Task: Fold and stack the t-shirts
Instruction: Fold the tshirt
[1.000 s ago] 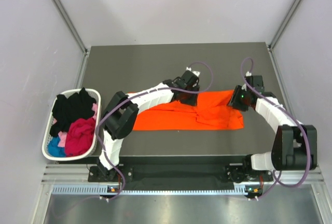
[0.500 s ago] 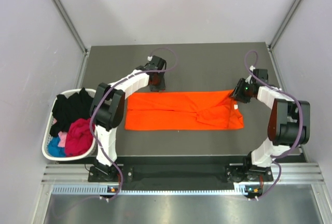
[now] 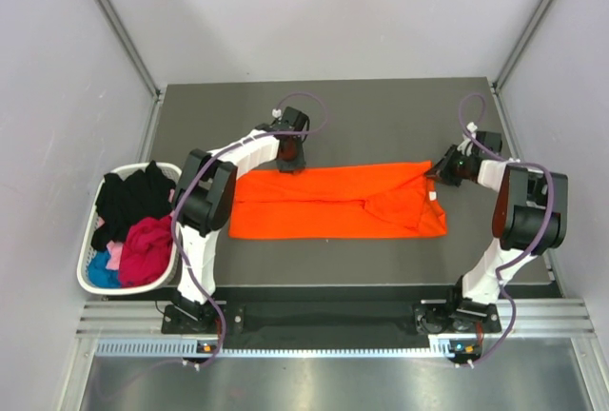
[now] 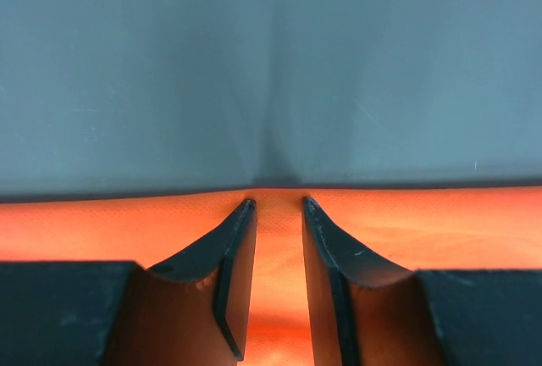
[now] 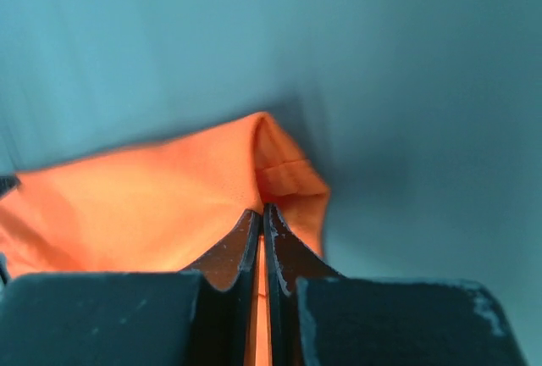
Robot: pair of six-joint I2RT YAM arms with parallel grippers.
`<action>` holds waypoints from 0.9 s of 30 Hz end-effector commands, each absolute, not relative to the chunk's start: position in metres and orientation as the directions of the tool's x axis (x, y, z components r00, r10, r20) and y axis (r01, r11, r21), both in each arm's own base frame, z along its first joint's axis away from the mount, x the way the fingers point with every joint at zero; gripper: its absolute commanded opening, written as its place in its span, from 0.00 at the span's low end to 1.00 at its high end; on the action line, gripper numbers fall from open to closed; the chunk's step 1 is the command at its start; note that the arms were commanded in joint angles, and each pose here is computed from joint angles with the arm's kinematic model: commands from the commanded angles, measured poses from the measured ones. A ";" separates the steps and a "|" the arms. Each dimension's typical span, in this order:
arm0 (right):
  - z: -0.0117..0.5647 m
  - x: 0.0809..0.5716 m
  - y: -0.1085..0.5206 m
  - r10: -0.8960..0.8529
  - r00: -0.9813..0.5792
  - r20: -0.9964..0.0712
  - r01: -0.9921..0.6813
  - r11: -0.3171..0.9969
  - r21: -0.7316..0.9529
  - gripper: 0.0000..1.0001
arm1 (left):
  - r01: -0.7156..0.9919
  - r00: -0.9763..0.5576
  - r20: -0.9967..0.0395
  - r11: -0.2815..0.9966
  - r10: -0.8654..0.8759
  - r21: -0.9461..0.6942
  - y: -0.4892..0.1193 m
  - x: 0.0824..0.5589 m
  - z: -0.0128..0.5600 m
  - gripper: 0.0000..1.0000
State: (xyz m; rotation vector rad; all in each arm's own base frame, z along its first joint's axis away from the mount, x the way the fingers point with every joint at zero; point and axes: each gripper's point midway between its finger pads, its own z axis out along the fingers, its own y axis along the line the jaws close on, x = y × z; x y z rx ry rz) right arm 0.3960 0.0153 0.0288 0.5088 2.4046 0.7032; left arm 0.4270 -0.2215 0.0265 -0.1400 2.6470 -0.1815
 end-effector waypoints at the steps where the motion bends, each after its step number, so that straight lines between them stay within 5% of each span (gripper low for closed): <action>1: 0.045 0.409 -0.004 0.533 -0.682 -0.502 0.175 0.784 0.595 0.00 | -0.155 -0.901 -0.402 0.986 -0.164 -0.054 -0.188 0.422 -0.010 0.34; 9: 0.056 0.401 -0.001 0.568 -0.651 -0.504 0.179 0.760 0.625 0.00 | -0.142 -0.900 -0.405 0.987 -0.162 -0.079 -0.193 0.426 -0.009 0.34; 15: 0.071 0.397 -0.002 0.552 -0.667 -0.500 0.183 0.772 0.608 0.20 | -0.094 -0.895 -0.430 0.993 -0.118 -0.077 -0.195 0.433 0.028 0.34; 23: 0.077 0.354 -0.015 0.602 -0.685 -0.410 0.390 0.778 0.493 0.29 | -0.047 -0.875 -0.483 0.999 -0.046 -0.010 -0.166 0.409 0.113 0.36; 27: 0.081 0.335 -0.014 0.648 -0.660 -0.381 0.457 0.748 0.481 0.29 | -0.070 -0.899 -0.435 0.997 -0.056 0.015 -0.141 0.382 0.095 0.36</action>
